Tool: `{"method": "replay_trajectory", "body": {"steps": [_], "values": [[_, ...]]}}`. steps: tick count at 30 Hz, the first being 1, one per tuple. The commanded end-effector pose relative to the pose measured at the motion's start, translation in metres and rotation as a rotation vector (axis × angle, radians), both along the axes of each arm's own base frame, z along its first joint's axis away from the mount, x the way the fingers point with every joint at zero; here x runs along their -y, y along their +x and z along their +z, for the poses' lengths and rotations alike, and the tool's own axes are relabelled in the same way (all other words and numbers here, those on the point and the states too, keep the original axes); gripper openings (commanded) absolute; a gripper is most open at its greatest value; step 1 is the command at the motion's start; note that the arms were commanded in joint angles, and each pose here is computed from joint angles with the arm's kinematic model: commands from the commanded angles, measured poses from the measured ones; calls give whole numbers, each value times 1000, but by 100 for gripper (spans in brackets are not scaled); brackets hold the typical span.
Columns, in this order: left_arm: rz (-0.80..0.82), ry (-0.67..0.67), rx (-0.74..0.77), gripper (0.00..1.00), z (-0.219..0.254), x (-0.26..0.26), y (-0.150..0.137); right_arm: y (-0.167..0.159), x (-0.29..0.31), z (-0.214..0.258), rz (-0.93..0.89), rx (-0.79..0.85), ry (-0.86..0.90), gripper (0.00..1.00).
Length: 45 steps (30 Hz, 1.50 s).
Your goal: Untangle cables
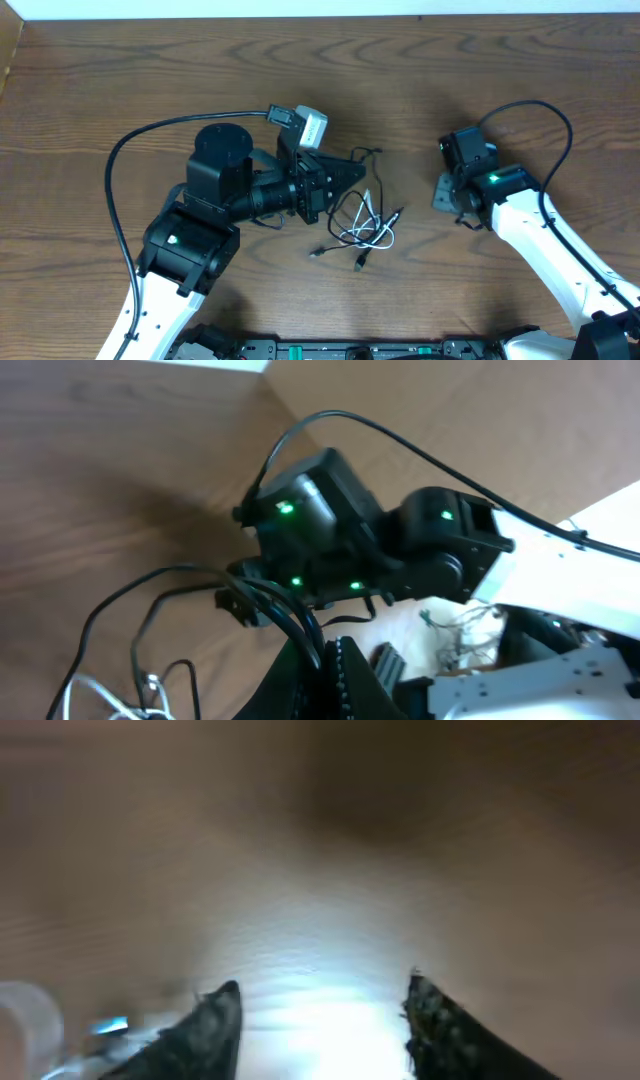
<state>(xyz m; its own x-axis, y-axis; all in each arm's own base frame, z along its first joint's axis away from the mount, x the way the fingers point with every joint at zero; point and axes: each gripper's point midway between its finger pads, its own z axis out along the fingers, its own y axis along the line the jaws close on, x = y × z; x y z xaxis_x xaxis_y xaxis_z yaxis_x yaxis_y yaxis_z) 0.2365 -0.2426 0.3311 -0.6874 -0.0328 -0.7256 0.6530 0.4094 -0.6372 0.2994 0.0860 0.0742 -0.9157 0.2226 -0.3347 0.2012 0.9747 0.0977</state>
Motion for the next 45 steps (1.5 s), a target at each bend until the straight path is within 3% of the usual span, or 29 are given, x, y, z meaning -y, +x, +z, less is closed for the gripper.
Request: {"method": "replay_trajectory", "body": {"steps": [1, 4, 5, 9, 12, 17, 19, 20, 22, 25, 26, 28, 31, 34, 37, 41, 45], "values": [[13, -1, 74, 8, 14, -3, 2, -15, -94, 24, 569, 41, 380, 57], [12, -1, 74, 8, 14, -3, 2, -38, -141, 56, 898, 143, 599, 64], [9, -2, 73, 8, 14, -3, 1, -39, -147, 60, 931, 164, 609, 66], [5, -4, 73, 8, 15, -2, 1, -14, -161, 70, 980, 328, 519, 75], [5, -4, 71, 8, 15, -2, 1, 26, -159, 85, 918, 500, 388, 75], [6, -5, 70, 8, 15, -2, 1, 53, -161, 111, 845, 650, 369, 71], [6, -5, 70, 8, 15, -2, 1, 65, -161, 125, 799, 715, 371, 59], [6, -5, 70, 8, 15, -3, 1, 69, -161, 130, 786, 738, 367, 46], [6, -3, 73, 8, 15, -3, 1, 80, -150, 129, 669, 731, 345, 1], [28, 34, 100, 17, 9, -6, 5, 84, -124, 103, 505, 621, 273, 1], [67, 68, 97, 17, 2, -10, 11, 80, -113, 89, 471, 563, 220, 1], [199, 181, 77, 28, -20, -28, 28, 72, -88, 64, 407, 461, 106, 1], [364, 327, 27, 31, -49, -55, 46, 56, -33, 36, 212, 310, -85, 1], [389, 406, -44, 31, -74, -62, 48, 36, 10, 21, 39, 196, -186, 1], [372, 452, -110, 31, -94, -62, 47, 28, 0, 14, 65, 137, -91, 1], [275, 457, -219, 32, -118, -47, 40, 25, -52, 20, 274, 131, 177, 1], [163, 421, -309, 35, -134, -29, 32, 15, -143, 93, 708, 318, 691, 1]]}}
